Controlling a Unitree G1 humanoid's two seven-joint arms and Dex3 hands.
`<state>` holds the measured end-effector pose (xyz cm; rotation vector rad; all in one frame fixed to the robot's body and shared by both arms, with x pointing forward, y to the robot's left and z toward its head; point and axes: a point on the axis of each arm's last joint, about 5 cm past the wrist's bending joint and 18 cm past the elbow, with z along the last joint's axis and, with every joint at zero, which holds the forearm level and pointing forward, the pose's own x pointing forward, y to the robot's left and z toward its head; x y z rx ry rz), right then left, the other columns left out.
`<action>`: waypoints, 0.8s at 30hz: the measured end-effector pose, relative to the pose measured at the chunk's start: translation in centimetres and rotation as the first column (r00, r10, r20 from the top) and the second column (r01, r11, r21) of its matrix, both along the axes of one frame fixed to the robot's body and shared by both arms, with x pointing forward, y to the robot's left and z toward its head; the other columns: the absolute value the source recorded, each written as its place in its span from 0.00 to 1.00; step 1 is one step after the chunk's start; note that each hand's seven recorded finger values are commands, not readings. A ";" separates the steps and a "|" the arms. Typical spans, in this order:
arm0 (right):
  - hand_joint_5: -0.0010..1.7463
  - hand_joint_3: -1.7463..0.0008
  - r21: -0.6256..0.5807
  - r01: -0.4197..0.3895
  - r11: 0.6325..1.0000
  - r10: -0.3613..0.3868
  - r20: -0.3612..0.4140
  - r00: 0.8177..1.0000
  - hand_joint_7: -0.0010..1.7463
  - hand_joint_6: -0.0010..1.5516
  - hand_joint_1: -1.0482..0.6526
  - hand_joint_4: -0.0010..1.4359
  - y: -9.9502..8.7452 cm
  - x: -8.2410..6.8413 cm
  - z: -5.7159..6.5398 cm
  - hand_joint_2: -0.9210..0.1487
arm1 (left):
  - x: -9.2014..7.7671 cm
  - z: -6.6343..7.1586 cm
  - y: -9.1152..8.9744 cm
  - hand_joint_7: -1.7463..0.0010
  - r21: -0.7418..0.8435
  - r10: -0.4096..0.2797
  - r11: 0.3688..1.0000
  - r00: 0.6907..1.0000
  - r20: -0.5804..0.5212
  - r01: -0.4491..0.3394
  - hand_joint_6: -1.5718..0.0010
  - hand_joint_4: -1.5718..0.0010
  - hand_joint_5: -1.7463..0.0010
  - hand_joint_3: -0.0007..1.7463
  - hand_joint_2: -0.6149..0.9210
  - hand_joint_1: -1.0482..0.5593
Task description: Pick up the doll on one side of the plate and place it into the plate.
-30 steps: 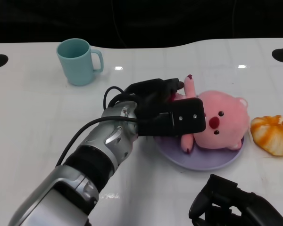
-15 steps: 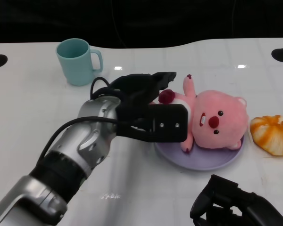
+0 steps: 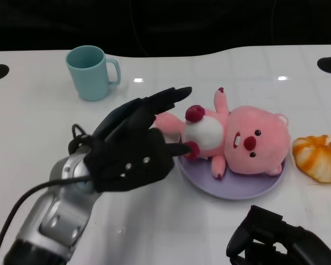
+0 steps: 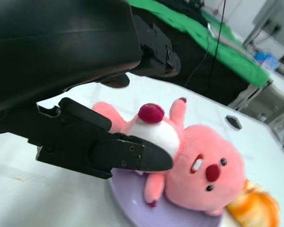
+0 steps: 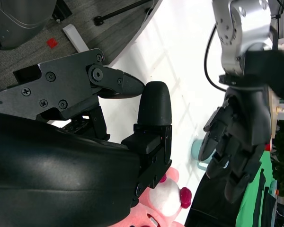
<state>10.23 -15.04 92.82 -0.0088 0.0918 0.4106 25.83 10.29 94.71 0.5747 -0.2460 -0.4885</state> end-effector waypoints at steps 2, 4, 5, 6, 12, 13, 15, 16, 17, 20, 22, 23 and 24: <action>1.00 0.64 -0.002 -0.001 1.000 0.001 -0.001 1.000 0.96 0.28 0.49 0.46 0.0 0.0 0.0 0.04 | -0.6 -0.3 0.4 0.85 -0.059 0.007 0.998 1.000 -0.004 -0.007 0.62 0.88 0.39 0.14 0.93 0.57; 1.00 0.64 -0.004 -0.001 1.000 0.001 0.000 1.000 0.96 0.29 0.49 0.45 -0.1 0.0 0.0 0.05 | -1.1 -0.5 1.0 0.74 -0.122 0.013 0.992 1.000 -0.008 -0.014 0.60 0.82 0.31 0.50 0.72 0.62; 1.00 0.64 -0.005 -0.001 1.000 0.001 0.001 1.000 0.96 0.29 0.49 0.45 -0.1 0.0 0.0 0.05 | -1.3 -0.6 1.1 0.70 -0.149 0.015 0.989 1.000 -0.009 -0.016 0.59 0.80 0.30 0.59 0.67 0.63; 1.00 0.64 -0.006 -0.001 1.000 0.001 0.003 1.000 0.96 0.29 0.49 0.45 -0.1 0.0 0.0 0.05 | -1.6 -0.7 1.4 0.65 -0.174 0.018 0.985 1.000 -0.010 -0.020 0.56 0.75 0.27 0.66 0.64 0.65; 1.00 0.64 -0.008 -0.005 1.000 0.005 0.006 1.000 0.96 0.29 0.49 0.45 -0.2 0.0 0.0 0.05 | -2.8 -1.3 2.4 0.48 -0.316 0.043 0.948 0.999 -0.017 -0.046 0.45 0.52 0.22 0.76 0.64 0.67; 1.00 0.64 -0.008 -0.006 1.000 0.006 0.006 1.000 0.96 0.29 0.49 0.45 -0.2 0.0 0.0 0.05 | -3.0 -1.5 2.6 0.43 -0.340 0.048 0.939 0.999 -0.026 -0.054 0.44 0.49 0.21 0.76 0.65 0.66; 1.00 0.64 -0.007 -0.008 1.000 0.008 0.006 1.000 0.96 0.29 0.48 0.45 -0.2 0.0 0.1 0.05 | -3.4 -1.7 2.8 0.38 -0.380 0.056 0.922 0.997 -0.051 -0.071 0.44 0.46 0.18 0.76 0.66 0.66; 1.00 0.64 -0.006 -0.009 1.000 0.009 0.006 1.000 0.96 0.29 0.49 0.45 -0.2 0.0 0.1 0.05 | -3.6 -1.7 2.9 0.34 -0.392 0.061 0.917 0.996 -0.062 -0.080 0.44 0.45 0.16 0.76 0.66 0.66; 1.00 0.64 -0.005 -0.010 1.000 0.010 0.006 1.000 0.96 0.29 0.49 0.46 -0.2 0.0 0.1 0.05 | -3.8 -1.8 3.0 0.32 -0.403 0.065 0.911 0.996 -0.068 -0.087 0.44 0.44 0.15 0.76 0.67 0.66; 1.00 0.64 -0.004 -0.011 1.000 0.011 0.008 1.000 0.96 0.29 0.48 0.46 -0.2 0.0 0.1 0.04 | -4.1 -1.7 3.3 0.25 -0.422 0.073 0.901 0.993 -0.090 -0.104 0.42 0.41 0.09 0.80 0.67 0.64; 1.00 0.64 -0.004 -0.011 1.000 0.011 0.010 1.000 0.96 0.29 0.48 0.46 -0.2 0.1 0.1 0.04 | -4.6 -1.6 3.4 0.17 -0.452 0.076 0.881 0.986 -0.148 -0.136 0.41 0.38 0.02 0.86 0.65 0.63; 1.00 0.64 -0.004 -0.011 1.000 0.011 0.011 1.000 0.96 0.29 0.48 0.46 -0.2 0.1 0.1 0.04 | -4.9 -1.6 3.4 0.14 -0.462 0.077 0.873 0.980 -0.185 -0.156 0.41 0.37 0.01 0.87 0.65 0.63; 1.00 0.64 -0.004 -0.012 1.000 0.012 0.012 1.000 0.96 0.29 0.48 0.46 -0.2 0.1 0.1 0.04 | -5.3 -1.7 3.5 0.13 -0.466 0.080 0.868 0.973 -0.215 -0.174 0.41 0.37 0.01 0.88 0.65 0.63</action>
